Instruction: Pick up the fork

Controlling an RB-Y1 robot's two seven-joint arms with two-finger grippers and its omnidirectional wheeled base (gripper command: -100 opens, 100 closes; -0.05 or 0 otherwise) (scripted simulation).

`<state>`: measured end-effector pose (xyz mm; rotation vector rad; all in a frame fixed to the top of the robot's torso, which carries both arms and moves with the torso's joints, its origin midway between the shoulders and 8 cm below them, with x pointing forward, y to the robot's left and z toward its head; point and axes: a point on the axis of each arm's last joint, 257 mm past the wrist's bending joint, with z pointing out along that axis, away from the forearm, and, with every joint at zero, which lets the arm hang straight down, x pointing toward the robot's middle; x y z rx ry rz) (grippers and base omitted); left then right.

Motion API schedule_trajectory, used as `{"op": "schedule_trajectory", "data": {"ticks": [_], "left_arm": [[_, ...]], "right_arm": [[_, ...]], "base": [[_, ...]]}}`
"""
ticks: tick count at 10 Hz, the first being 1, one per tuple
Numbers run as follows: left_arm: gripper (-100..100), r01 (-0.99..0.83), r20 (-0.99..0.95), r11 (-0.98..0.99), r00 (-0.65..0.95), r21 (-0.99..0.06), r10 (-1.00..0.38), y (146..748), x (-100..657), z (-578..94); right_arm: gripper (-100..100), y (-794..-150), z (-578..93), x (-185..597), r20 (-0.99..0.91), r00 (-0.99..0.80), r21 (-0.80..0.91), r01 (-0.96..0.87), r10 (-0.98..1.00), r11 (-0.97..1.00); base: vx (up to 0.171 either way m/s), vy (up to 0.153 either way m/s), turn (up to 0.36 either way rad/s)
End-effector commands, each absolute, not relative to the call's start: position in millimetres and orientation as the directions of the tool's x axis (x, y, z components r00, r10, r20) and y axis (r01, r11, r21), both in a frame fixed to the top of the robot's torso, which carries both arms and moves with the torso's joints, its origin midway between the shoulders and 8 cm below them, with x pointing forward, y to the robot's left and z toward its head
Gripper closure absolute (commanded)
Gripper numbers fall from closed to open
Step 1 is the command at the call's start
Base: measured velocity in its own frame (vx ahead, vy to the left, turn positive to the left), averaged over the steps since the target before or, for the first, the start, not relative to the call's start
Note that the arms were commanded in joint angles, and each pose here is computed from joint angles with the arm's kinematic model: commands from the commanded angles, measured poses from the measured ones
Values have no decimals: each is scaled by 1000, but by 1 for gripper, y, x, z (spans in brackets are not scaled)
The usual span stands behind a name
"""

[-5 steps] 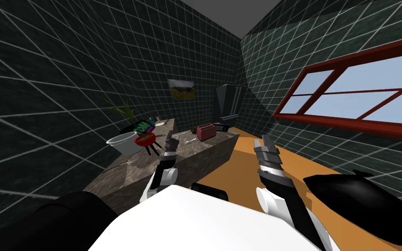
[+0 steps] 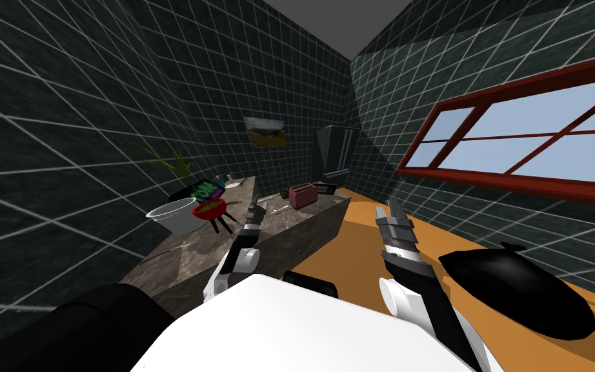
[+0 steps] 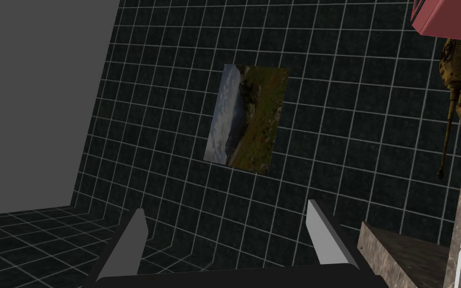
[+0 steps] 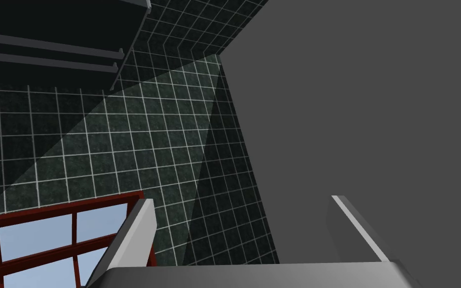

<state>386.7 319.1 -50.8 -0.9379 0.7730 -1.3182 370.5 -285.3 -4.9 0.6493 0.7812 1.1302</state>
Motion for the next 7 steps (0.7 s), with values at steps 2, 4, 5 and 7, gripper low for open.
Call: {"op": "schedule_trajectory", "data": {"ticks": [2, 4, 5, 7], "left_arm": [[-100, 380, 70, -29, 95, -924, -993, 328, 398, -69], [-100, 339, 89, -55, 87, -939, -992, 334, 405, -81], [-100, 298, 112, -83, 82, -951, -990, 342, 411, -93], [-100, 251, 139, -114, 81, -961, -987, 350, 417, -106]], "right_arm": [[0, -285, -5, 370, -212, 224, 790, -534, 951, 302], [0, -285, -5, 370, -212, 224, 790, -534, 951, 302], [0, -285, -5, 370, -212, 224, 790, -534, 951, 302], [0, -285, -5, 370, -212, 224, 790, -534, 951, 302]], "base": [[-5, 11, -46], [-6, 14, -92], [-5, 10, -89], [-6, 10, -80]]}}
